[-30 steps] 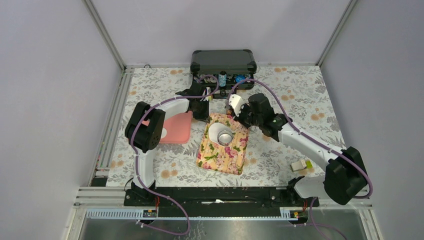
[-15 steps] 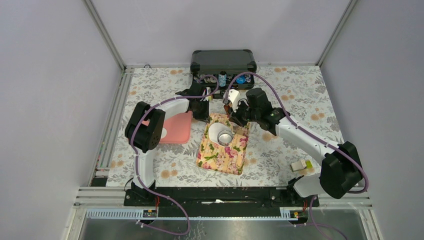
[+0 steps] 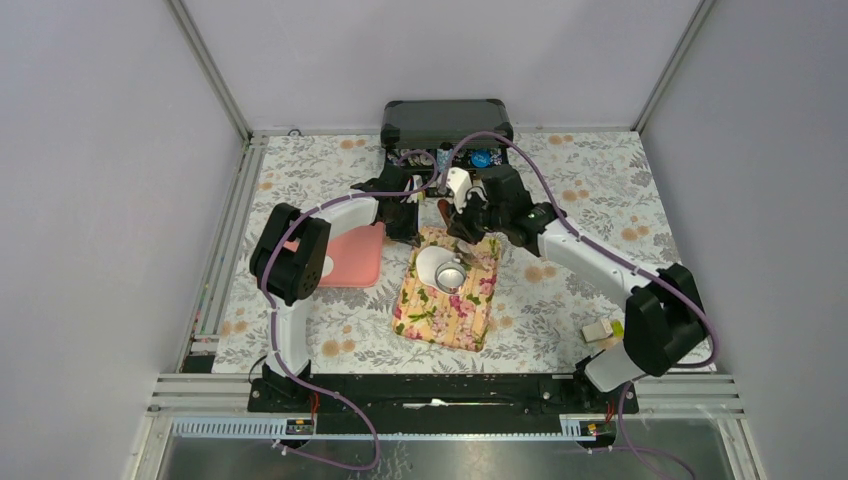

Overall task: Roll out the dumpling wrappers from the dough
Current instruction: Remove the dumpling wrapper from the work surface.

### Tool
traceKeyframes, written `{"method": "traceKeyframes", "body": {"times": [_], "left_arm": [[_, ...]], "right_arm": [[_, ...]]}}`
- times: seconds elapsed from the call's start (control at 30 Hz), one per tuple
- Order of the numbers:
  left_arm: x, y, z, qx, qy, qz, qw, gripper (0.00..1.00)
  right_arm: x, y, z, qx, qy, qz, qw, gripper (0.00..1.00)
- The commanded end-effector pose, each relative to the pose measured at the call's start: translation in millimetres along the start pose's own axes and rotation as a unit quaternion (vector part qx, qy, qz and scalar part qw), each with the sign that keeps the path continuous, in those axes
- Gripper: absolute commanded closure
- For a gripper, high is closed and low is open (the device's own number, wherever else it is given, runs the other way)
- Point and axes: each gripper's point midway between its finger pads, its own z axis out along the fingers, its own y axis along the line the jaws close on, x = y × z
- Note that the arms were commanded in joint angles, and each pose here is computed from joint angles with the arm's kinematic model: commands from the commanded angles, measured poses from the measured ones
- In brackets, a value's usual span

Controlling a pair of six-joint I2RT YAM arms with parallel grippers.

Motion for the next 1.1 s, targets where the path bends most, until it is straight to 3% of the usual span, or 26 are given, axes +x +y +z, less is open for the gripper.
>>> {"method": "traceKeyframes", "body": {"times": [0.0, 0.73, 0.9, 1.07], "left_arm": [[24, 2, -1, 0.000, 0.038, 0.012, 0.999, 1.00], [24, 5, 3, -0.007, 0.038, 0.006, 0.999, 1.00], [23, 8, 4, -0.015, 0.036, -0.004, 0.999, 1.00], [17, 11, 0, 0.011, 0.027, -0.038, 0.999, 1.00]], "right_arm": [[-9, 2, 16, -0.031, -0.004, 0.000, 1.000, 1.00], [-41, 32, 35, -0.228, 0.076, -0.091, 0.966, 1.00], [-52, 38, 38, -0.220, 0.059, -0.106, 0.968, 1.00], [-66, 17, 49, -0.127, 0.019, -0.109, 0.986, 1.00]]}}
